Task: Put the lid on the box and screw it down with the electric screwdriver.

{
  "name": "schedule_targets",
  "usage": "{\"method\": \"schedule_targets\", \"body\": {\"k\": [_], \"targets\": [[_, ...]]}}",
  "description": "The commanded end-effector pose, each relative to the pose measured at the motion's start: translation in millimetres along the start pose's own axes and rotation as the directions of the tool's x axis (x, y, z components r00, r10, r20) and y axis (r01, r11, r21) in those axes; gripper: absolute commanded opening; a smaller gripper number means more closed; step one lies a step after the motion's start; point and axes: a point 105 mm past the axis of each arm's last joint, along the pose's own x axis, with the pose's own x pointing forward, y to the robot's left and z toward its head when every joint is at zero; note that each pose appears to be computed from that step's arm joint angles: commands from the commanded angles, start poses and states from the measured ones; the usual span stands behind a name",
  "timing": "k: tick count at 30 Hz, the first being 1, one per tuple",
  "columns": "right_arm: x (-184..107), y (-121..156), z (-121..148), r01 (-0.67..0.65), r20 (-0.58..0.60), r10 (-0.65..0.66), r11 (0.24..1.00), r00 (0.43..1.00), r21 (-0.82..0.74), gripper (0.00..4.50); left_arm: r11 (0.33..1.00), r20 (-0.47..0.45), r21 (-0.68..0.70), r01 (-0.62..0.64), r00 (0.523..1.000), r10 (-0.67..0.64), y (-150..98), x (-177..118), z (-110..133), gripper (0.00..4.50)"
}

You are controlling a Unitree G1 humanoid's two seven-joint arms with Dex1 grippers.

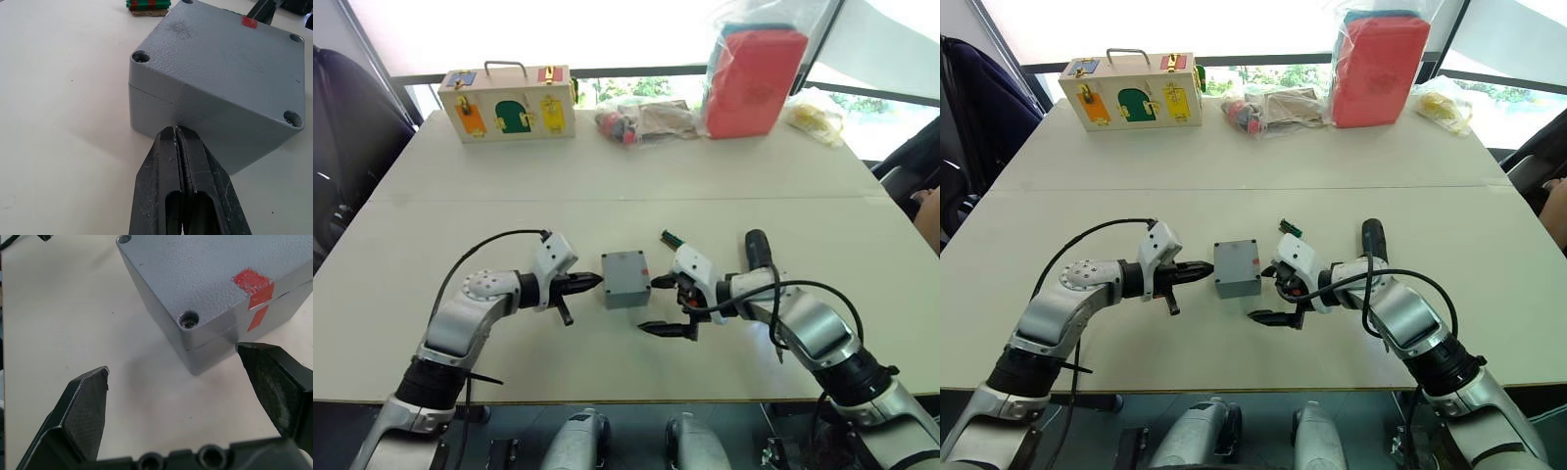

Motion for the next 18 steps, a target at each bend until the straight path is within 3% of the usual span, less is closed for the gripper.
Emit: {"method": "schedule_targets", "body": {"k": [1, 12, 18], "targets": [[-2.6, 7.5, 17.8, -0.009, 0.064, 0.011, 1.000, 0.998, -0.030, 4.45, 0.999, 0.044, 0.043, 0.006, 0.999, -0.008, 1.9, -0.1, 14.9, 0.00], [-14.0, 5.5, 19.8, 0.022, 0.063, -0.020, 0.999, 0.998, -0.025, 4.45, 0.999, 0.023, 0.051, 0.007, 1.000, -0.008, 5.5, -9.6, 12.9, 0.00], [-62.0, -24.1, 44.0, 0.122, 0.164, -0.124, 0.992, 0.979, 0.026, 4.45, 0.998, 0.024, 0.059, -0.010, 1.000, 0.008, 22.0, -44.5, 31.6, 0.00]]}}
